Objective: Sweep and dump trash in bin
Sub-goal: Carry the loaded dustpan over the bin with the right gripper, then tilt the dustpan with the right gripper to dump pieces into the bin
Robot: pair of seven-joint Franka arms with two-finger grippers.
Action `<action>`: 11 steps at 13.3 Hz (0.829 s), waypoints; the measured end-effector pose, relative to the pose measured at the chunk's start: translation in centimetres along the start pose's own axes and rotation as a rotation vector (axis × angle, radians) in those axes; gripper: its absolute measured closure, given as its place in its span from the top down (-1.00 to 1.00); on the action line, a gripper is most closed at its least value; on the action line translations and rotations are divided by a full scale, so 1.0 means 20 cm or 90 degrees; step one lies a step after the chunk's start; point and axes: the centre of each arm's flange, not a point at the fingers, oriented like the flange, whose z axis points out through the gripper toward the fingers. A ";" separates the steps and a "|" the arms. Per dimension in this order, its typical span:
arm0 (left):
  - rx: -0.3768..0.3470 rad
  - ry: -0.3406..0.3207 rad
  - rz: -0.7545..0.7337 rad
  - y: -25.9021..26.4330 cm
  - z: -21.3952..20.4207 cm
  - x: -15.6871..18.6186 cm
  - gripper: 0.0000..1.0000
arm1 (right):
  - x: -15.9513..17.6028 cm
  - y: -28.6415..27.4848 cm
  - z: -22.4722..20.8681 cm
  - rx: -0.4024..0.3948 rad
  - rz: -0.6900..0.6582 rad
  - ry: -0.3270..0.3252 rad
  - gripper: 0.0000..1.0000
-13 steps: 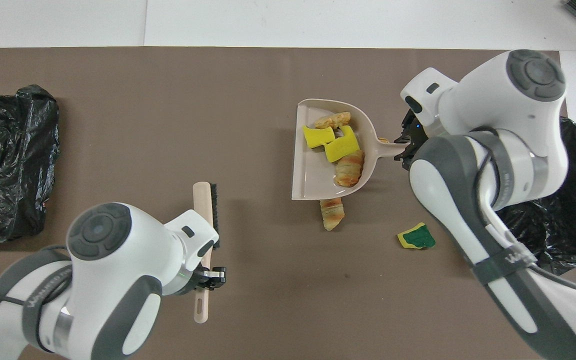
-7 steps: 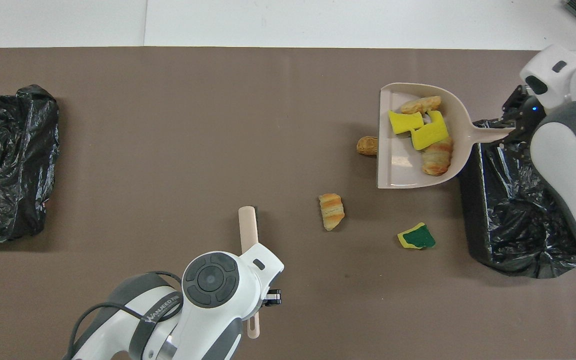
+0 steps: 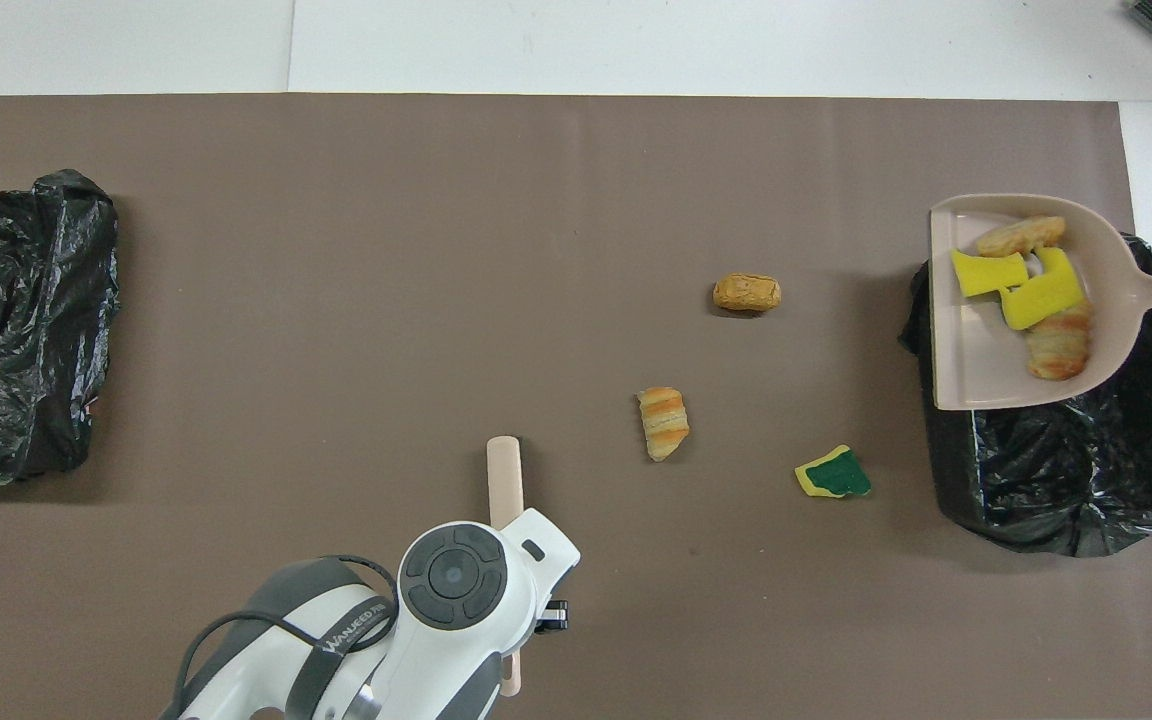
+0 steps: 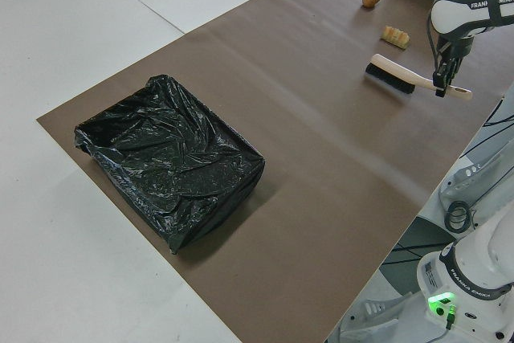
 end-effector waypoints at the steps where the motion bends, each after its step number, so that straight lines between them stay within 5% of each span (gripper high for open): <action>1: 0.002 0.002 0.003 0.00 0.01 -0.01 -0.47 | -0.10 -0.03 0.02 0.006 0.009 -0.005 -0.37; 4: -0.001 0.010 0.000 0.01 0.01 0.00 -0.47 | -0.30 -0.20 0.08 0.038 0.026 -0.048 -0.37; 11: 0.000 0.039 -0.032 0.02 0.05 -0.01 -0.47 | -0.27 -0.37 0.12 0.058 -0.017 -0.236 -0.37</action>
